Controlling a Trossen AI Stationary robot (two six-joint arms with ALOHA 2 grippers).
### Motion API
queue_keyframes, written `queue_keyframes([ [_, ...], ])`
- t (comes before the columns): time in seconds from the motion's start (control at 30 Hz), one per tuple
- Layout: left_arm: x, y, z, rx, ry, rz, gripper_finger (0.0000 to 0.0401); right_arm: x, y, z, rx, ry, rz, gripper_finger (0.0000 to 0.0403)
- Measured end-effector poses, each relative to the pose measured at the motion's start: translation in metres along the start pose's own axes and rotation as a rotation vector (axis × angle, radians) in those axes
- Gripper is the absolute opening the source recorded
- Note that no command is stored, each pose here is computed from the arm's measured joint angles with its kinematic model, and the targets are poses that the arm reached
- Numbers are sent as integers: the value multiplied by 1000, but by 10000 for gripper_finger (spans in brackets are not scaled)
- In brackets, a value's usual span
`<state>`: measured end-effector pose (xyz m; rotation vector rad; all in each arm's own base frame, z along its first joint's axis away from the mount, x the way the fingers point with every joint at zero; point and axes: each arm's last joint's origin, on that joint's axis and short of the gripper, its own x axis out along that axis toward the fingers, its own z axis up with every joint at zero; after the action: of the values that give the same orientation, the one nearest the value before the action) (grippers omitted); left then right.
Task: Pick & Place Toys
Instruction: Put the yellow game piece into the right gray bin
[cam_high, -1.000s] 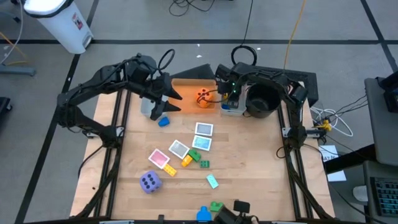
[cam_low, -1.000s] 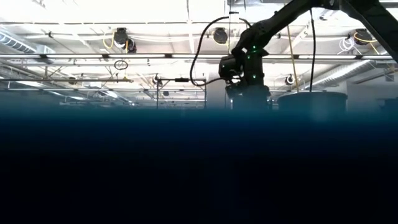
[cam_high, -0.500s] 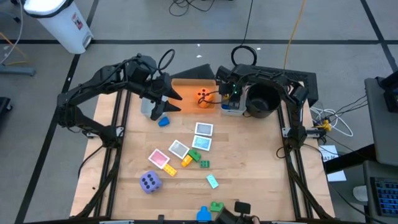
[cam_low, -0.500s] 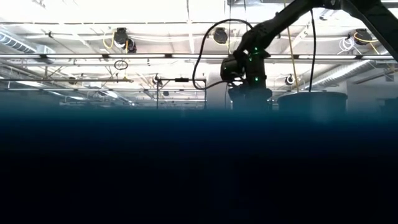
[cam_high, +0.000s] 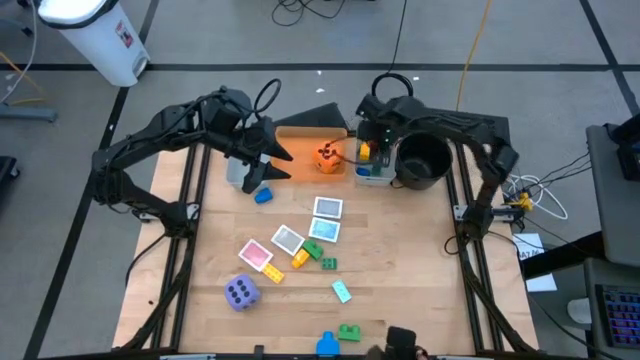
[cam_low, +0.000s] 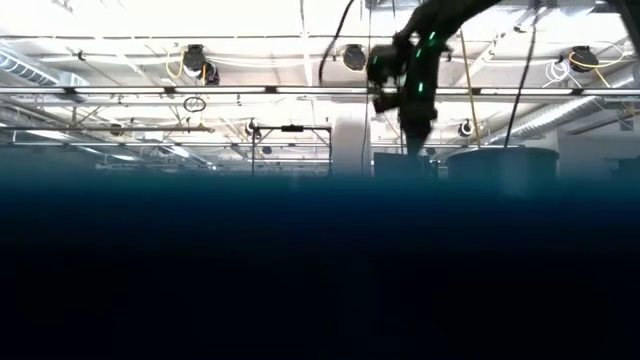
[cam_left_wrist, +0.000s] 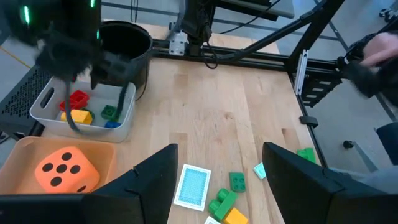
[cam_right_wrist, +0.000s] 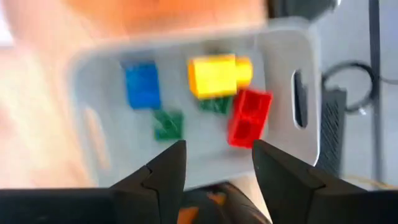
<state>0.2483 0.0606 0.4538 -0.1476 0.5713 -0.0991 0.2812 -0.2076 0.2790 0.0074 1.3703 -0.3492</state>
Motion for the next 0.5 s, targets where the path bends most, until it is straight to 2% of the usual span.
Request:
queue_keyframes([
  [0.1,0,0,0,-3,0,0,241,-38,1,-2,115,-219,62,177],
  [0.23,0,0,0,-4,2,-1,241,-94,6,-3,241,-589,234,172],
  [0.37,1,-4,-2,-4,23,-13,241,-133,24,-5,262,-899,338,170],
  [0.5,3,-11,-3,6,37,-36,241,-156,49,-12,273,-1178,428,169],
])
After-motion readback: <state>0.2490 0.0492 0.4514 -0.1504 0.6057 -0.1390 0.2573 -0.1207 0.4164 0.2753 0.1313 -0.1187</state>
